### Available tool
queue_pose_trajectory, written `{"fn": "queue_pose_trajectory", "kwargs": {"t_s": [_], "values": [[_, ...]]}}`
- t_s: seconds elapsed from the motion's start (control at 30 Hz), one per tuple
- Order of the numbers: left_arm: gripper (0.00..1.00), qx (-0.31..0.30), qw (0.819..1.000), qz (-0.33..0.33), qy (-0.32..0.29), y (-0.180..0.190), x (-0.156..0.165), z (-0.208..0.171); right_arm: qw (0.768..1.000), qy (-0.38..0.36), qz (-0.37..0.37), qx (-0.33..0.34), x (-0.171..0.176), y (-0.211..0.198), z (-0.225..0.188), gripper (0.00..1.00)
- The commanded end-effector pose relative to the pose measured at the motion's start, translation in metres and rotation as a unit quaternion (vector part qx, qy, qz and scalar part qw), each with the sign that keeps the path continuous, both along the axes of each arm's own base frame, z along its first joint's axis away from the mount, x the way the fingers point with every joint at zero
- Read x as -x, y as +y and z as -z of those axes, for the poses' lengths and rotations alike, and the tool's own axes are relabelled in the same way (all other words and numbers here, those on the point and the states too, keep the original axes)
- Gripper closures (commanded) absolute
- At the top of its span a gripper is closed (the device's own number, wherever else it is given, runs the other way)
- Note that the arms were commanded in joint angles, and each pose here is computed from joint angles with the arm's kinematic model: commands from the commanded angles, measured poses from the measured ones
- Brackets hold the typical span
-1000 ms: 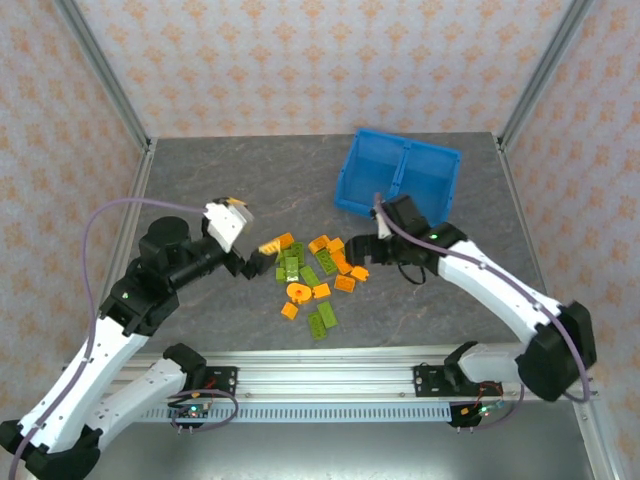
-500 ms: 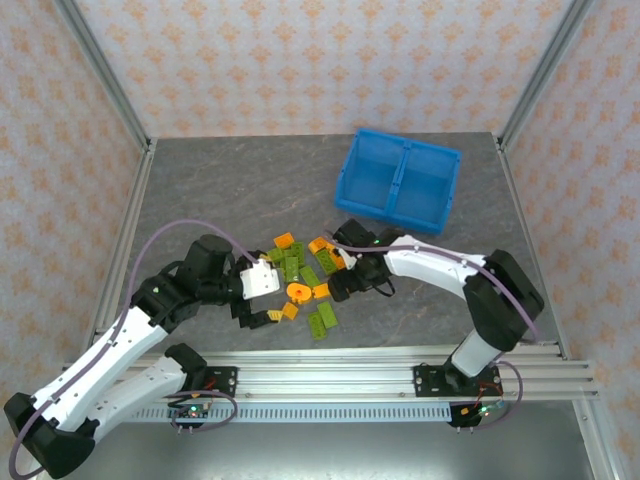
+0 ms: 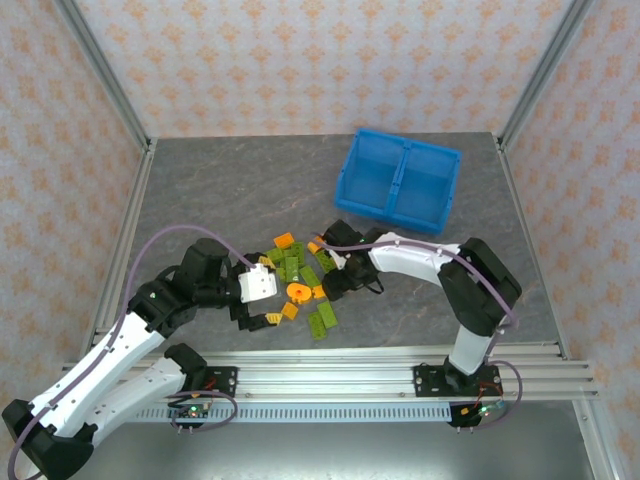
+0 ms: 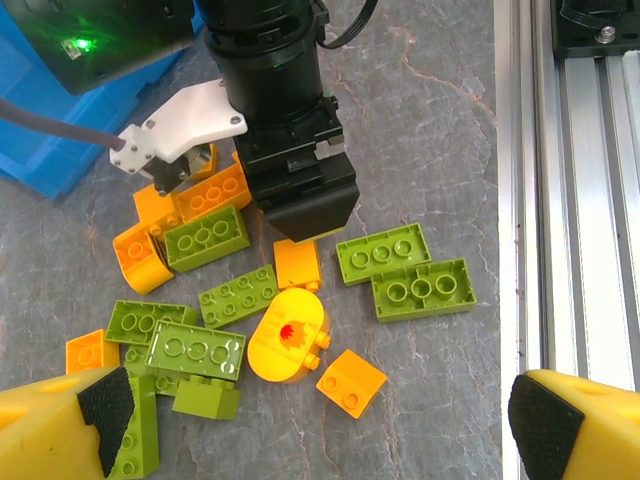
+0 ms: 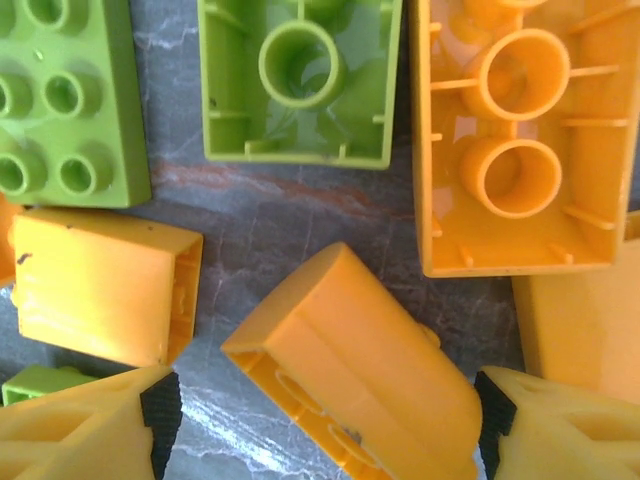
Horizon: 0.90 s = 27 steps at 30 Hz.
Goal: Sort the legos into containers by color
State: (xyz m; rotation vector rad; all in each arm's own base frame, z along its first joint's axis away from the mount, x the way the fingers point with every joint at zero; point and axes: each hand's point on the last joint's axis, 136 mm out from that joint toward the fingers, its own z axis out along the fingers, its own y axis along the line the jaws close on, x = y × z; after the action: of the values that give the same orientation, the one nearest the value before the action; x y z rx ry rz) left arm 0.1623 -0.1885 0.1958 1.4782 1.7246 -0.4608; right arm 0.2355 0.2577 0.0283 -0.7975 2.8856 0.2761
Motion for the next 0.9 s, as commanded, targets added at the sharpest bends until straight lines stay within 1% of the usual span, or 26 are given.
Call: {"fn": "queue_pose_trajectory", "kwargs": {"t_s": [0.0, 0.07, 0.17, 0.37, 0.5, 0.67, 0.73, 0.87], "values": [[0.01, 0.011, 1.0, 0.014, -0.008, -0.004, 0.003, 0.0, 1.0, -0.018, 0.002, 0.012, -0.011, 0.003, 0.01, 0.22], [0.01, 0.012, 1.0, 0.013, -0.01, -0.003, 0.003, 0.0, 1.0, -0.015, 0.0, 0.014, -0.011, 0.003, 0.014, 0.27], [0.01, 0.012, 1.0, 0.013, -0.011, -0.004, 0.003, 0.0, 1.0, -0.003, -0.001, 0.016, -0.007, 0.003, 0.018, 0.39], [0.01, 0.017, 1.0, 0.016, -0.012, -0.005, 0.003, 0.001, 1.0, 0.01, -0.002, 0.011, 0.003, -0.002, 0.017, 0.5], [0.01, 0.018, 1.0, 0.016, -0.011, -0.006, 0.002, 0.002, 1.0, 0.001, 0.007, 0.004, 0.003, -0.003, 0.009, 0.53], [0.01, 0.018, 1.0, 0.018, -0.01, -0.006, 0.004, 0.002, 0.999, -0.034, 0.022, -0.035, -0.006, 0.006, -0.017, 0.63], [0.01, 0.02, 1.0, 0.018, -0.009, -0.006, 0.004, 0.001, 0.997, -0.053, 0.028, -0.045, -0.012, 0.007, -0.027, 0.63], [0.01, 0.022, 1.0, 0.021, -0.009, -0.007, 0.005, 0.0, 0.996, -0.065, 0.028, -0.054, -0.017, 0.009, -0.039, 0.63]]}}
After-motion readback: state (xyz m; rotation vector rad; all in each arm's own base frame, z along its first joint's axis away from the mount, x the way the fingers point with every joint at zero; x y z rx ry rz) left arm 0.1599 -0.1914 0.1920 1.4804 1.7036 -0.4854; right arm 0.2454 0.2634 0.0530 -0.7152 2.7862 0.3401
